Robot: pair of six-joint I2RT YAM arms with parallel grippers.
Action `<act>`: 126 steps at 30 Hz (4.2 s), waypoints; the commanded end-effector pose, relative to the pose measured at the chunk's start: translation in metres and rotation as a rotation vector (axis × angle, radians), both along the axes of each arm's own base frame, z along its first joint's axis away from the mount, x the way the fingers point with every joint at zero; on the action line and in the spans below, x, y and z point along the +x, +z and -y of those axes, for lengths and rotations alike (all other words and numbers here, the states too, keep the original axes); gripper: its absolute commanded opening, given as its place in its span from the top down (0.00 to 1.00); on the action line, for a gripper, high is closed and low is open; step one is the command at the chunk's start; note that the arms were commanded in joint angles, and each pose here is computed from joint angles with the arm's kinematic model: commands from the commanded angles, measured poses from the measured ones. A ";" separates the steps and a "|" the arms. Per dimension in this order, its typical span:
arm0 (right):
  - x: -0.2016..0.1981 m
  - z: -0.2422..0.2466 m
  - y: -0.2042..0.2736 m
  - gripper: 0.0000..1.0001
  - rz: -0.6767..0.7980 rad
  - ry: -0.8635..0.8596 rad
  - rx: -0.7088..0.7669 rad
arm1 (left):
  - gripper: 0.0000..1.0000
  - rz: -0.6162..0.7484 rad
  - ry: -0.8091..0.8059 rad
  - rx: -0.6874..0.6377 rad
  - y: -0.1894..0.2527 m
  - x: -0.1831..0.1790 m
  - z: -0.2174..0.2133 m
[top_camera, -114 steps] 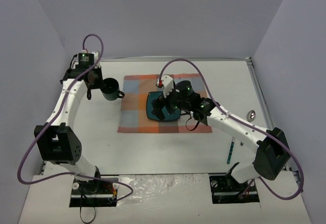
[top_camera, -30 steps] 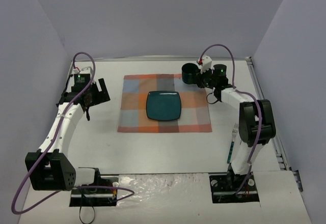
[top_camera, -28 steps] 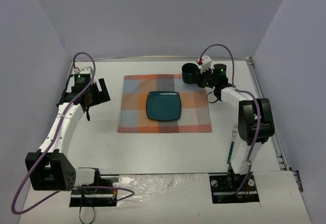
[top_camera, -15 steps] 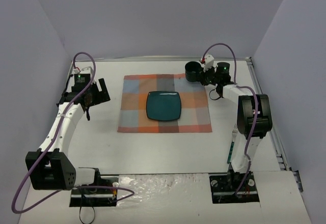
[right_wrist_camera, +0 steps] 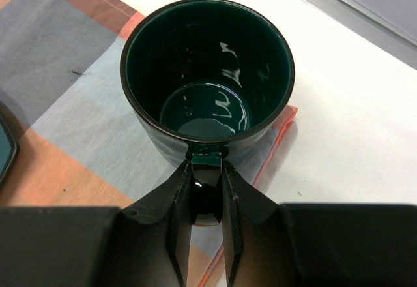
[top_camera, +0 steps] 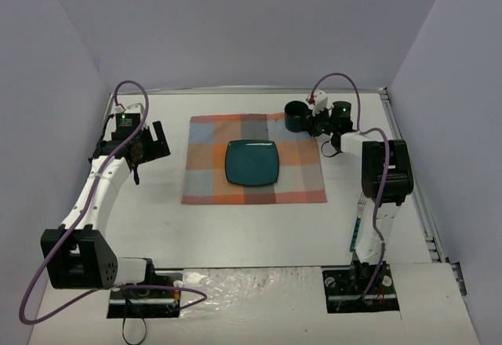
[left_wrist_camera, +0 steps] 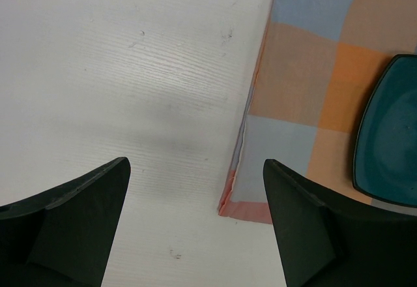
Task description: Set the dinner table for one person
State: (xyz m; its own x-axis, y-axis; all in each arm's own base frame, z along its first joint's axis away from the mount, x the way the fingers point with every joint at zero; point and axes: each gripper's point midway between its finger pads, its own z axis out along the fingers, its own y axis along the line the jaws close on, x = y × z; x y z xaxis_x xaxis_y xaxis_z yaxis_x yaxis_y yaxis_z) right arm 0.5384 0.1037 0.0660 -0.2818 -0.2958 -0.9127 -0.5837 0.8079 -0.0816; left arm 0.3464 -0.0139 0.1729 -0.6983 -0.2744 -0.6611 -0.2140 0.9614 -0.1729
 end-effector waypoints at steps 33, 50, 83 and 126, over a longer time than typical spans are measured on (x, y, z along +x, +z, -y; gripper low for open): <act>-0.221 0.162 0.005 0.17 -0.402 -1.178 0.253 | 0.03 0.100 -0.044 0.034 0.044 -0.003 0.001; -0.263 0.161 -0.032 0.15 -0.578 -1.255 0.198 | 0.03 0.096 -0.083 0.002 0.046 -0.004 0.012; -0.223 0.149 -0.042 1.00 -0.589 -1.243 0.162 | 0.03 0.090 -0.084 0.012 0.043 -0.004 0.012; -0.246 0.105 -0.060 0.57 -0.700 -0.980 0.063 | 0.03 0.097 -0.062 0.044 0.045 -0.005 0.005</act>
